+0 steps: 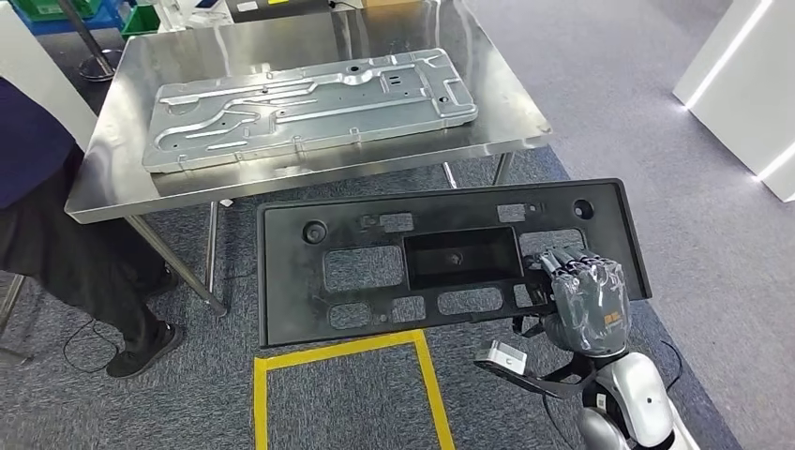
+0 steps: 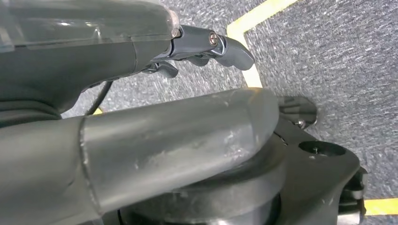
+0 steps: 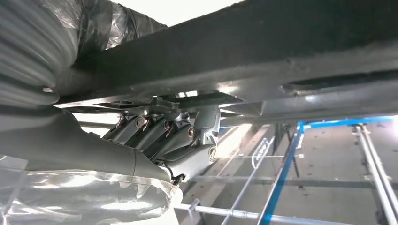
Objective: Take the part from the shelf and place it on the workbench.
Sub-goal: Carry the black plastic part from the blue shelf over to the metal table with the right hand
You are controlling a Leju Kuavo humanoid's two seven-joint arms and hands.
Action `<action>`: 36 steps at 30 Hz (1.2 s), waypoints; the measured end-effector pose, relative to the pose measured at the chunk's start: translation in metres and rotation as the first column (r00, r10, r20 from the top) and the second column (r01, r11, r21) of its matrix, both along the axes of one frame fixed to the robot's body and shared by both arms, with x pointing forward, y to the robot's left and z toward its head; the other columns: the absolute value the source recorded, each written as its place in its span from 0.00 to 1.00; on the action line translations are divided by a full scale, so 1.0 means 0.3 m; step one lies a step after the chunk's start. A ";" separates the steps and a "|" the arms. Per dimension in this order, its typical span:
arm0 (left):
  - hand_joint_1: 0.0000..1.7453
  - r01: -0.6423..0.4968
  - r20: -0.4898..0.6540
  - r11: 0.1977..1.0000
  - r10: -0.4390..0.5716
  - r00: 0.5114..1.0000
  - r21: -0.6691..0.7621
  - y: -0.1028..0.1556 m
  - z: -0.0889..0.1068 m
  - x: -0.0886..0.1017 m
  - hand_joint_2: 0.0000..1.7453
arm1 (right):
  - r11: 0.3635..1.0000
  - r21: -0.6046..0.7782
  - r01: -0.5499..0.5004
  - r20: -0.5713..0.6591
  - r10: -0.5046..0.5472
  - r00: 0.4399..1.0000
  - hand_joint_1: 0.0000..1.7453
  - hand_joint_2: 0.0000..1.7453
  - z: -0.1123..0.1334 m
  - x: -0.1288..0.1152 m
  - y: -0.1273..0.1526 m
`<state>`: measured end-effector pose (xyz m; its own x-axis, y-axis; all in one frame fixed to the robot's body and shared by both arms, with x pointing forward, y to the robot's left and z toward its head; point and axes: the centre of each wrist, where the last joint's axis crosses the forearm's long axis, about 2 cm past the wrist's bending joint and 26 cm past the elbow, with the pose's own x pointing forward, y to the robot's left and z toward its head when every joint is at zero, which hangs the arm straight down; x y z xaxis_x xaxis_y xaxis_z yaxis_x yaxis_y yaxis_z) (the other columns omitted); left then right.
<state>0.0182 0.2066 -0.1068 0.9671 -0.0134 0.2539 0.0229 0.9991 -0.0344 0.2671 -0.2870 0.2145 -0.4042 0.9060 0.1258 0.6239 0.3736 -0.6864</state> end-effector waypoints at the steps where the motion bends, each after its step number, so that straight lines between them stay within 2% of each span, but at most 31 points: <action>1: 0.00 0.000 0.002 1.000 0.000 1.000 0.000 0.006 -0.001 0.000 0.00 | 1.000 -0.001 0.001 -0.001 -0.001 1.000 1.00 1.00 -0.001 0.001 -0.008; 14: 0.00 -0.009 0.003 1.000 0.009 1.000 0.014 0.027 -0.005 -0.006 0.00 | 1.000 -0.011 0.009 -0.003 -0.009 1.000 1.00 1.00 -0.004 0.007 -0.029; 24: 0.00 -0.037 0.007 0.999 0.037 0.999 0.027 -0.023 0.005 0.011 0.00 | 1.000 -0.019 0.015 -0.003 -0.015 1.000 1.00 1.00 -0.002 0.011 -0.043; 36: 0.00 -0.036 0.005 0.999 0.036 0.999 0.007 -0.029 0.006 0.015 0.00 | 0.999 -0.038 0.029 0.009 -0.028 1.000 1.00 1.00 0.003 0.022 -0.047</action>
